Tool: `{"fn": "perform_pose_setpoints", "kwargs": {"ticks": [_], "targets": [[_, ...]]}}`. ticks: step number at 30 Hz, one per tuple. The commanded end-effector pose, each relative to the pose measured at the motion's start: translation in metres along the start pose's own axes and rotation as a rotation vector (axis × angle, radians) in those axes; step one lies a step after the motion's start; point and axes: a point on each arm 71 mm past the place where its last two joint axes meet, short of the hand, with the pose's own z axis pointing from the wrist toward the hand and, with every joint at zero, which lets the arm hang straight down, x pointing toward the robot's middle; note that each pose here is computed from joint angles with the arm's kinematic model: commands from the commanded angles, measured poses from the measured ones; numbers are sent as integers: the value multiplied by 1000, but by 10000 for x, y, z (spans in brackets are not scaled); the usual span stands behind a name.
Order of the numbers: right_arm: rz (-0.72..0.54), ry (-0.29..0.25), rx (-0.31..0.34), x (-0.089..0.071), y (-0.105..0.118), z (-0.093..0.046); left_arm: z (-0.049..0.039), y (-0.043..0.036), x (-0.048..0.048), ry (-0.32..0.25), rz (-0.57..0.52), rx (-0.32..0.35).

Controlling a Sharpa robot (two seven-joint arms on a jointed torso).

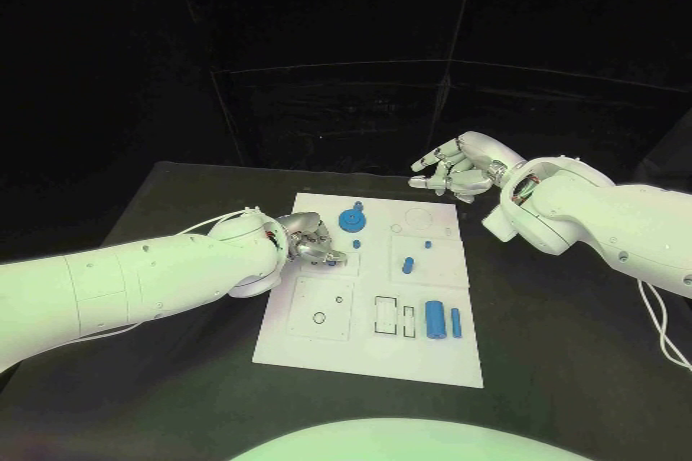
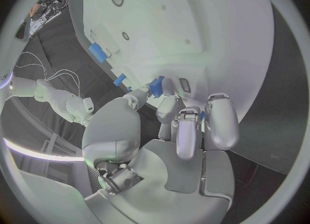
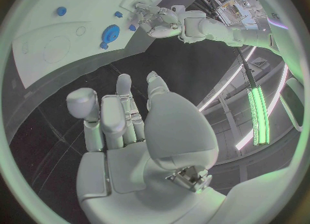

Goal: Assemble the parts on the task board

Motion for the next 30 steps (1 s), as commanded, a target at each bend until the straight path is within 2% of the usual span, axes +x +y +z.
{"fn": "perform_pose_setpoints", "kwargs": {"ticks": [1,30], "targets": [[-2,-6,-7,-10,15,6,6,-5,1,11,-7,-5],[-3,-3,-2,-13,4,8,-14,5,-27,29,-6,-6]]}}
